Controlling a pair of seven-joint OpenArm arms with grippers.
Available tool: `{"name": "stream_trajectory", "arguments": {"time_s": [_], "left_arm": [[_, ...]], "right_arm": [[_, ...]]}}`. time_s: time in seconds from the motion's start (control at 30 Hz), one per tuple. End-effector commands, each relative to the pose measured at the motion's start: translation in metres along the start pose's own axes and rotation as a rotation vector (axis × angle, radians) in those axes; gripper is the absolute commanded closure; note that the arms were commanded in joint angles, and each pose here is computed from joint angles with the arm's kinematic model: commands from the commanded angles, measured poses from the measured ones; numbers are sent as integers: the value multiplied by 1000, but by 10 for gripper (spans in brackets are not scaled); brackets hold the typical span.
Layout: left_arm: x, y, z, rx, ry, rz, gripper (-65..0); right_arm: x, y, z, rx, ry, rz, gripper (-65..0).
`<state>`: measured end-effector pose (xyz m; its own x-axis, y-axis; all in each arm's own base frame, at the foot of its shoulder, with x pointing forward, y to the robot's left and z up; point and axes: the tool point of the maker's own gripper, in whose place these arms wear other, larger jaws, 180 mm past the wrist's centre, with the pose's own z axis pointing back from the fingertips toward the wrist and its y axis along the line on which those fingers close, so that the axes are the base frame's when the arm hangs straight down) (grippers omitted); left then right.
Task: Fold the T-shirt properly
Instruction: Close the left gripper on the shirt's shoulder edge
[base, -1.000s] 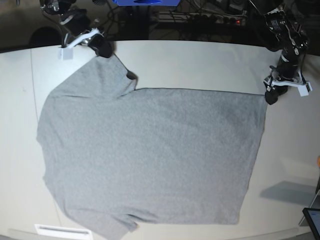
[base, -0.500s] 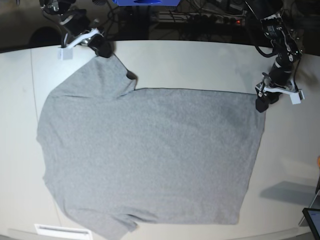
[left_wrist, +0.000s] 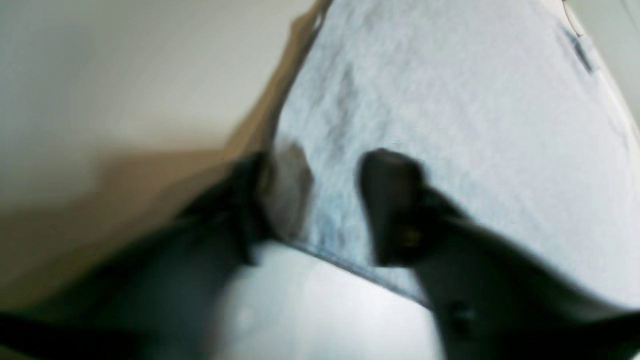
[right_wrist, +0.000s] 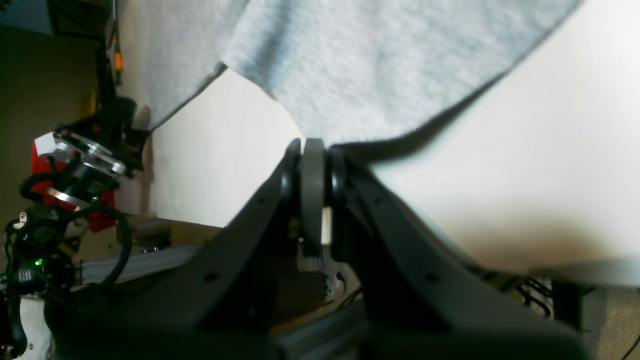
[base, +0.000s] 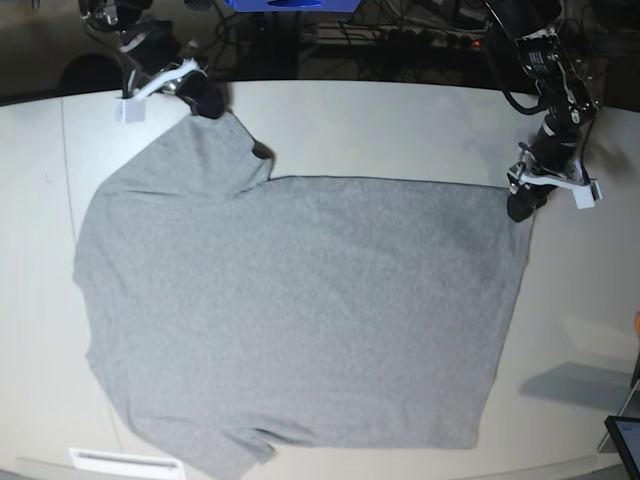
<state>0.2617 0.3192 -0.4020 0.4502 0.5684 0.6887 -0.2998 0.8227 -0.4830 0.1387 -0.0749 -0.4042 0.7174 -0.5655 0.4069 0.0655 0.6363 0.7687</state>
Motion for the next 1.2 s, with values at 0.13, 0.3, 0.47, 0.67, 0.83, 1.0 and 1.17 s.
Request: {"name": "stream_trajectory", "arguments": {"time_s": [0.13, 0.3, 0.47, 0.67, 0.83, 1.0, 1.17], "left_arm": [[-6, 5, 1, 22, 42, -14, -50], [-6, 5, 1, 22, 42, -14, -40], [-6, 5, 2, 22, 42, -17, 0], [-4, 5, 3, 22, 39, -22, 0], [-4, 7, 4, 26, 44, -29, 0], [-5, 8, 5, 31, 44, -27, 0], [-3, 6, 6, 24, 36, -27, 0]], "right_arm": [[-3, -7, 0, -4, 1, -17, -3], [-4, -9, -1, -8, 4, -22, -3], [0, -8, 1, -4, 7, 4, -3], [10, 3, 2, 20, -11, 34, -3], [16, 9, 3, 35, -23, 53, -3], [27, 26, 5, 68, -49, 86, -3], [28, 29, 5, 51, -43, 158, -3]]}}
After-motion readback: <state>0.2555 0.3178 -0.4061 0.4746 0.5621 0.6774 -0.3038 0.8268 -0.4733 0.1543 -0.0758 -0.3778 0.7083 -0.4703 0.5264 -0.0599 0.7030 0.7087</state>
